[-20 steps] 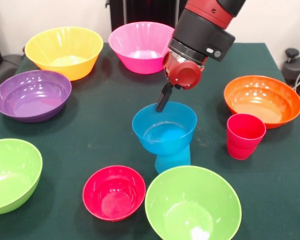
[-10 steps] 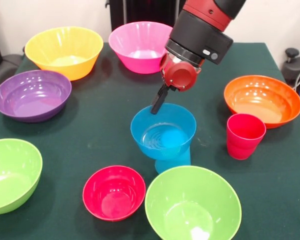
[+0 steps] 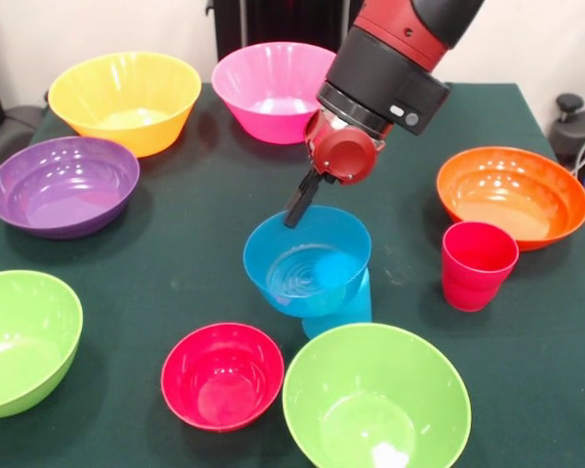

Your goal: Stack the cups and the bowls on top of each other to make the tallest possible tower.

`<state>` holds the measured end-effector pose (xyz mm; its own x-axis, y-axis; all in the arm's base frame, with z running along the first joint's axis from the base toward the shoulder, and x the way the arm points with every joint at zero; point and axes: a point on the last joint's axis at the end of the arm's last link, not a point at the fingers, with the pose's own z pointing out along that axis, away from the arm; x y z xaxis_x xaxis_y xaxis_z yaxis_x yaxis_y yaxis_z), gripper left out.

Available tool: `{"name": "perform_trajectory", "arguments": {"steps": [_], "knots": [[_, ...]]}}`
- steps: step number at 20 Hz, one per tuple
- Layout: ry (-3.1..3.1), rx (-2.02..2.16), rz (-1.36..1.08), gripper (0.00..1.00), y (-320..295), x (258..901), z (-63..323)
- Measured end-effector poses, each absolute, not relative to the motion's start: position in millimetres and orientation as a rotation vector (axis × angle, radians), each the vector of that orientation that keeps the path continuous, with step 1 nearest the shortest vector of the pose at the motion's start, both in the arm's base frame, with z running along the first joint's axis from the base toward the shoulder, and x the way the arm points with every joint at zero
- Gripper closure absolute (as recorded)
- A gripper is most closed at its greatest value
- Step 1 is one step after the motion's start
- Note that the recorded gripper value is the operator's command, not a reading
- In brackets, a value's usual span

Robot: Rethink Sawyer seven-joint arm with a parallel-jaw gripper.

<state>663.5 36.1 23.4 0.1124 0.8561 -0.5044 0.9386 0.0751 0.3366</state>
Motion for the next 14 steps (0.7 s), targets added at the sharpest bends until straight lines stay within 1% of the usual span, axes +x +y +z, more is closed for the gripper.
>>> {"name": "perform_trajectory", "arguments": {"steps": [14], "knots": [[1.753,1.785,-0.185,1.0,33.4,663.2,27.5]]}}
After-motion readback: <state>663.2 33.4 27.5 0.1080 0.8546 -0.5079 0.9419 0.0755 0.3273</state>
